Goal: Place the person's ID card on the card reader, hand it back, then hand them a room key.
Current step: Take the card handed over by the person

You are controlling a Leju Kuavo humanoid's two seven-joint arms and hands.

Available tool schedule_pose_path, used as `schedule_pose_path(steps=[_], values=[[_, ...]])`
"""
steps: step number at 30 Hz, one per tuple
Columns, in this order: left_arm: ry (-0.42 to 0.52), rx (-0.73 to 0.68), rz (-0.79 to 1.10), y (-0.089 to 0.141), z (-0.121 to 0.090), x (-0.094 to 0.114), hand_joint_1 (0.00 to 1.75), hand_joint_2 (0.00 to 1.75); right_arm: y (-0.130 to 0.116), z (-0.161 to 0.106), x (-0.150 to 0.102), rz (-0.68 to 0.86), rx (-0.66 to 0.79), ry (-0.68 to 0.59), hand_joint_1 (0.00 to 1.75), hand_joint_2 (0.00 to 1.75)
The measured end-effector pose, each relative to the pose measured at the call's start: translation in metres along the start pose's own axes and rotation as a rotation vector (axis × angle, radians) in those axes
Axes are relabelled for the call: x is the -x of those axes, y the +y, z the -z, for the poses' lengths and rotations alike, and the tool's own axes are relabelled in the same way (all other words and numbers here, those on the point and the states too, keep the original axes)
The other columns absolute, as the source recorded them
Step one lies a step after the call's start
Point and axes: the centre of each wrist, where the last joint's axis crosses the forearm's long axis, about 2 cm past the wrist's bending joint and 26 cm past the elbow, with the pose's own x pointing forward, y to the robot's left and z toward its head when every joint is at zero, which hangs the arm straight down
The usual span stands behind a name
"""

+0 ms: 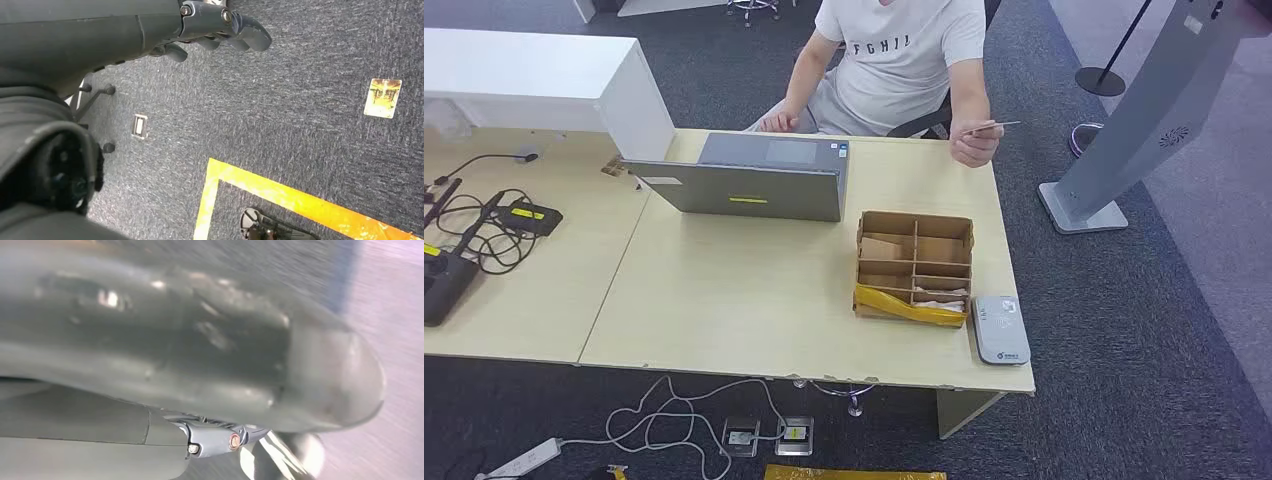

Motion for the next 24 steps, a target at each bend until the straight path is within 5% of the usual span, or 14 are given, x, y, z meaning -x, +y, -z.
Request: schedule_pose_path(steps=[16,20,24], values=[[-0.030,0.016,0.030,0.007,0.002,-0.002,0.00,0.00,-0.038,0.017,-0.174,0.139,0.132,-0.488,0.00,0.00],[-0.033,0.028,0.032,0.007,0.002,-0.003,0.00,0.00,-0.032,0.005,-0.222,0.162,0.095,-0.641,0.00,1.75],[-0.035,0.036,0.034,0.006,0.001,-0.004,0.00,0.00,-0.024,-0.014,-0.271,0.207,0.051,-0.759,0.00,1.75]])
